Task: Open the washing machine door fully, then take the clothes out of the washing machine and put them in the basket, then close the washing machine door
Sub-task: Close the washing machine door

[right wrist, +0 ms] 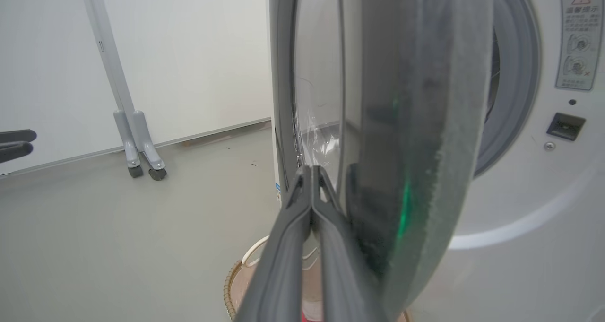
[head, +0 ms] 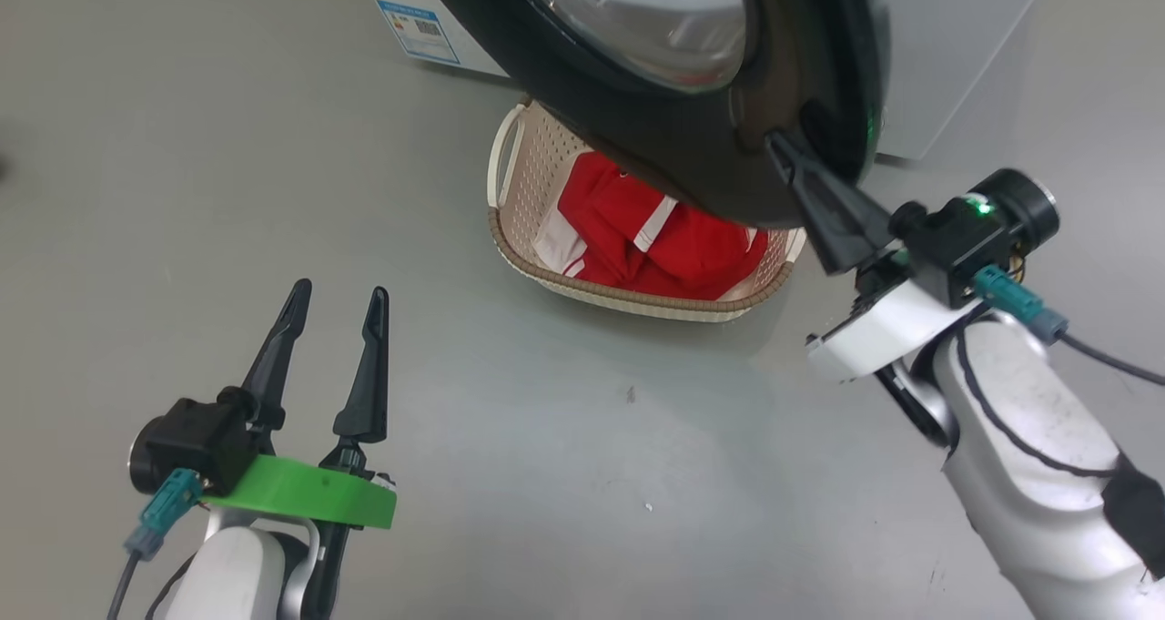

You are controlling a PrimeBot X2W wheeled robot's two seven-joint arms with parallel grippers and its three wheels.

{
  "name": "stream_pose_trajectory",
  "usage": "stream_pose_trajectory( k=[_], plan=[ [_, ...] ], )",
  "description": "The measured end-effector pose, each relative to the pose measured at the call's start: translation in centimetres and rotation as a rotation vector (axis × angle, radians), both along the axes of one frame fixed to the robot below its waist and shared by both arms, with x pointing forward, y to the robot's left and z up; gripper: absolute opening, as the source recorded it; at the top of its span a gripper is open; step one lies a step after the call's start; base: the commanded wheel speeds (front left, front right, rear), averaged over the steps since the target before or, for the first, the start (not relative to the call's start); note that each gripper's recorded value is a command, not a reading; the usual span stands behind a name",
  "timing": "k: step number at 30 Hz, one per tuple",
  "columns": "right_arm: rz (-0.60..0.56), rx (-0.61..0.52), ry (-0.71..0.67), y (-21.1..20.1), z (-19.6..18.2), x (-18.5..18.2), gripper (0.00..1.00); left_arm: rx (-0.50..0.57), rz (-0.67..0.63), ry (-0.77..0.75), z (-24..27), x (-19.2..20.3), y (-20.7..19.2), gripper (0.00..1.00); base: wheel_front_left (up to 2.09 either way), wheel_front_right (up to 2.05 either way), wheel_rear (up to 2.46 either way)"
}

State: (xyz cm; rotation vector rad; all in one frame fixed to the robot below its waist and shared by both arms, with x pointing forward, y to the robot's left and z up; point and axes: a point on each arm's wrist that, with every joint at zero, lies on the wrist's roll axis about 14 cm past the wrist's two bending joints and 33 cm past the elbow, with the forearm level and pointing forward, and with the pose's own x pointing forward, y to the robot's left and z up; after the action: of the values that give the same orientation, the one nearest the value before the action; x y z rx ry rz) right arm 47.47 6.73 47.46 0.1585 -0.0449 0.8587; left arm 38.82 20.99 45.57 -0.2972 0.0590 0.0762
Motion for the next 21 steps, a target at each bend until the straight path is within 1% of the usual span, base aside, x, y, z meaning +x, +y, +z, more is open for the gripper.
stream_pose_trajectory(
  k=[13,21],
  plan=[
    [-0.084,0.019,-0.054,-2.0,0.2,6.4,0.00,-0.001,-0.012,0.007,-0.9,2.6,-0.3,1.00,0.00,0.00,0.00],
    [-0.124,0.011,-0.100,-3.2,0.2,10.7,0.00,0.002,-0.051,0.027,-2.2,4.2,-1.3,1.00,0.00,0.00,0.00]
  ],
)
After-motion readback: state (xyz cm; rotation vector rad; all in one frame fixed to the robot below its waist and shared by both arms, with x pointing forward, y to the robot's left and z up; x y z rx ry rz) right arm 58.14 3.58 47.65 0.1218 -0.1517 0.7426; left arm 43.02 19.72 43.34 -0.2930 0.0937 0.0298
